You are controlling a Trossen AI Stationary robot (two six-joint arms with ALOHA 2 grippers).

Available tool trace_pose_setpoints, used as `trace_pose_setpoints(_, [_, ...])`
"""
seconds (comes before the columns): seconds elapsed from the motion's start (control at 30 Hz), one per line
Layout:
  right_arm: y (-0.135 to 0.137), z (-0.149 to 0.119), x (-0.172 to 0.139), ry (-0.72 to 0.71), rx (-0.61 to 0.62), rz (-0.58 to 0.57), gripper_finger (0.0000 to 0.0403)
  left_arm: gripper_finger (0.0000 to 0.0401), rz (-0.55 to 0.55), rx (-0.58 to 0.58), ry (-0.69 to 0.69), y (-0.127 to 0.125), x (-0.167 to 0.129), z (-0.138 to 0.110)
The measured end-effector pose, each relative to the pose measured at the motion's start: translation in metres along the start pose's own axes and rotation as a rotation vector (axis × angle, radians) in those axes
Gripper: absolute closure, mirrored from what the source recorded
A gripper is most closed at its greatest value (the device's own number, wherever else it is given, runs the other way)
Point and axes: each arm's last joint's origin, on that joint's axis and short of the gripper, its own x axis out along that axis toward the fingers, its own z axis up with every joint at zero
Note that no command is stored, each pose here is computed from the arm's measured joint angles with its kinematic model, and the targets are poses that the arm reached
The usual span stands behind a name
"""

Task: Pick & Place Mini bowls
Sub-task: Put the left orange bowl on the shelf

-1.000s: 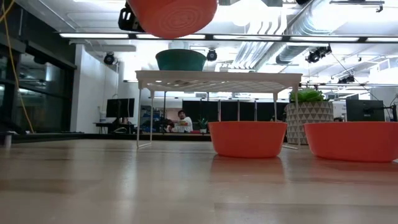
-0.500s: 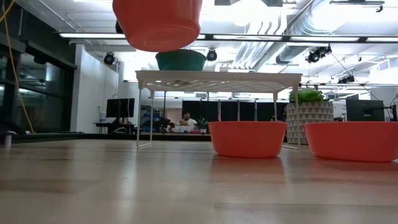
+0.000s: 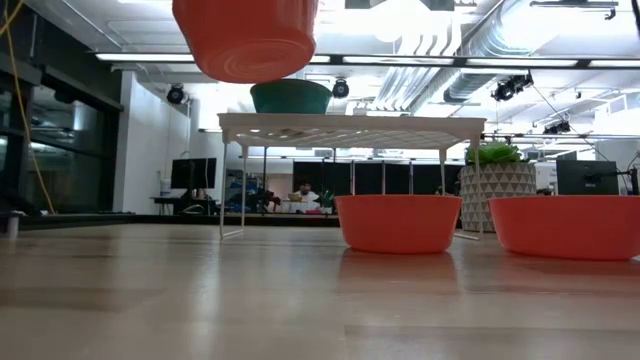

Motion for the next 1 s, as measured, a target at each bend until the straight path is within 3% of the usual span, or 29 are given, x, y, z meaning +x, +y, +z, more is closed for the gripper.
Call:
trace_pose_setpoints(0.3, [-0.024, 0.000, 0.009, -0.008, 0.012, 0.042, 0.0249, 0.0401, 0.013, 0.035, 0.053, 0.002, 0.000, -0.005])
trace_pose_setpoints(0.67, [-0.023, 0.000, 0.008, -0.040, -0.089, 0.092, 0.0254, 0.0401, -0.034, 0.248, 0.107, 0.002, 0.000, -0.008])
trace_pose_setpoints(1.0, [-0.019, -0.003, 0.005, 0.043, -0.091, 0.061, 0.0258, 0.0401, -0.049, 0.166, 0.013, -0.002, 0.000, 0.000])
